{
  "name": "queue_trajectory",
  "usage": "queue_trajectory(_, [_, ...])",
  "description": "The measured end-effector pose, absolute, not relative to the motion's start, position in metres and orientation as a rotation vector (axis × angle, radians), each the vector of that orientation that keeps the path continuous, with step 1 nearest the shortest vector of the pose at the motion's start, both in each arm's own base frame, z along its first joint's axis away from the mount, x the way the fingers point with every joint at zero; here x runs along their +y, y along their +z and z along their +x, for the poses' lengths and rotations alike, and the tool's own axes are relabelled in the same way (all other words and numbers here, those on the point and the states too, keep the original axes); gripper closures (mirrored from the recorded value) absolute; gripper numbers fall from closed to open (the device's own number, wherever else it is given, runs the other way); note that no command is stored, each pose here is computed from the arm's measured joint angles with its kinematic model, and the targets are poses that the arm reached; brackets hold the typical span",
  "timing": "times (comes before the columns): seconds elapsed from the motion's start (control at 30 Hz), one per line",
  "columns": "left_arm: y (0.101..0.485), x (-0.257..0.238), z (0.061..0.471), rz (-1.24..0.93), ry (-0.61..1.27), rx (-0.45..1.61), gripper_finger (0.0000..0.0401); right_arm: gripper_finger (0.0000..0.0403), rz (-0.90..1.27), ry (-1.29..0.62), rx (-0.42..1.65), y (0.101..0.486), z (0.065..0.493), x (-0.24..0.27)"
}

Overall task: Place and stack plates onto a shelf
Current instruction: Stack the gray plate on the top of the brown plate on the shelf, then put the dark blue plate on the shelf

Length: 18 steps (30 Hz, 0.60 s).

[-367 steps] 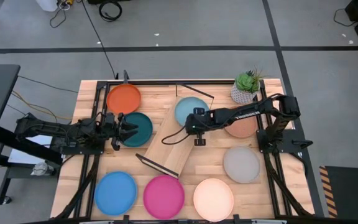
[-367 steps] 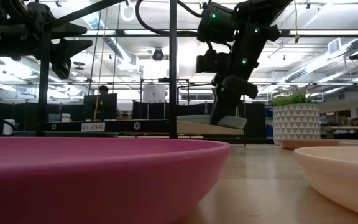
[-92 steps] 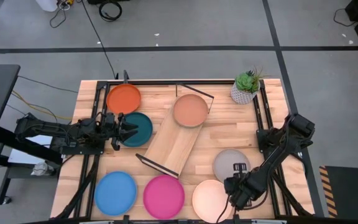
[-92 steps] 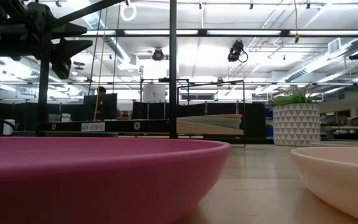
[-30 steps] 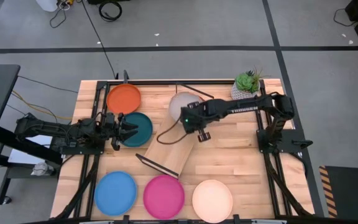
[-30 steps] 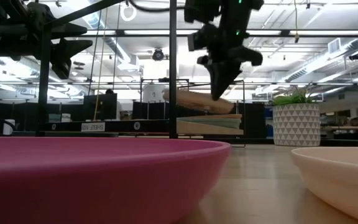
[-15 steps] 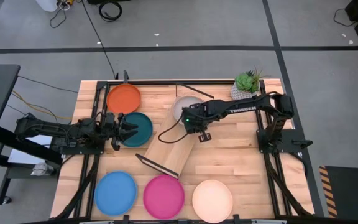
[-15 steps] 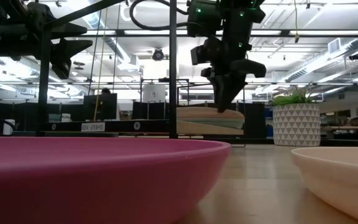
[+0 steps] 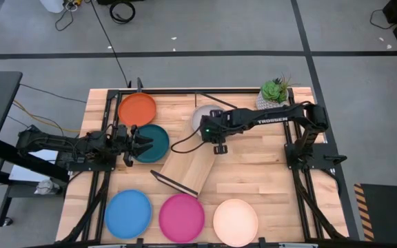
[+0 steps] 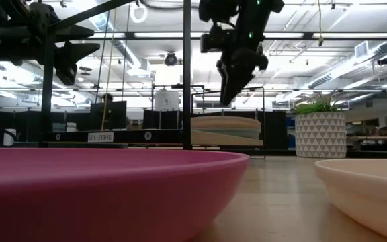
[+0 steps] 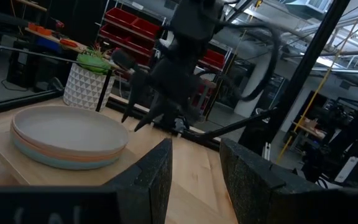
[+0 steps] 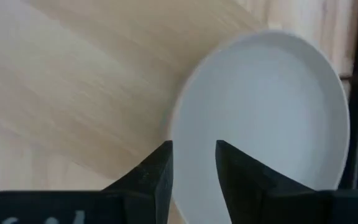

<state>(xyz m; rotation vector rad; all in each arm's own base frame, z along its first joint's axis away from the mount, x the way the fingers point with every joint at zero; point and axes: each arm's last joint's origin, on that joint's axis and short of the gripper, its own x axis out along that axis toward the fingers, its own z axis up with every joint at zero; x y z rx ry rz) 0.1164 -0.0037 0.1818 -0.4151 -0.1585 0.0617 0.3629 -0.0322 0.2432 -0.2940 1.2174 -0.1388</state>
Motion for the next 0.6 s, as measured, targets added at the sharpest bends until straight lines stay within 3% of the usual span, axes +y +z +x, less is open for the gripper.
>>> queue_trajectory(0.3, [0.182, -0.004, 0.116, -0.415, 0.062, -0.159, 0.0259, 0.0277, -0.357, -0.187, 1.140, 0.195, 0.358, -0.046])
queue_trajectory(0.6, [0.182, -0.004, 0.116, -0.415, 0.061, -0.158, 0.0259, 0.0278, -0.376, -0.259, 0.926, 0.243, 0.351, -0.042])
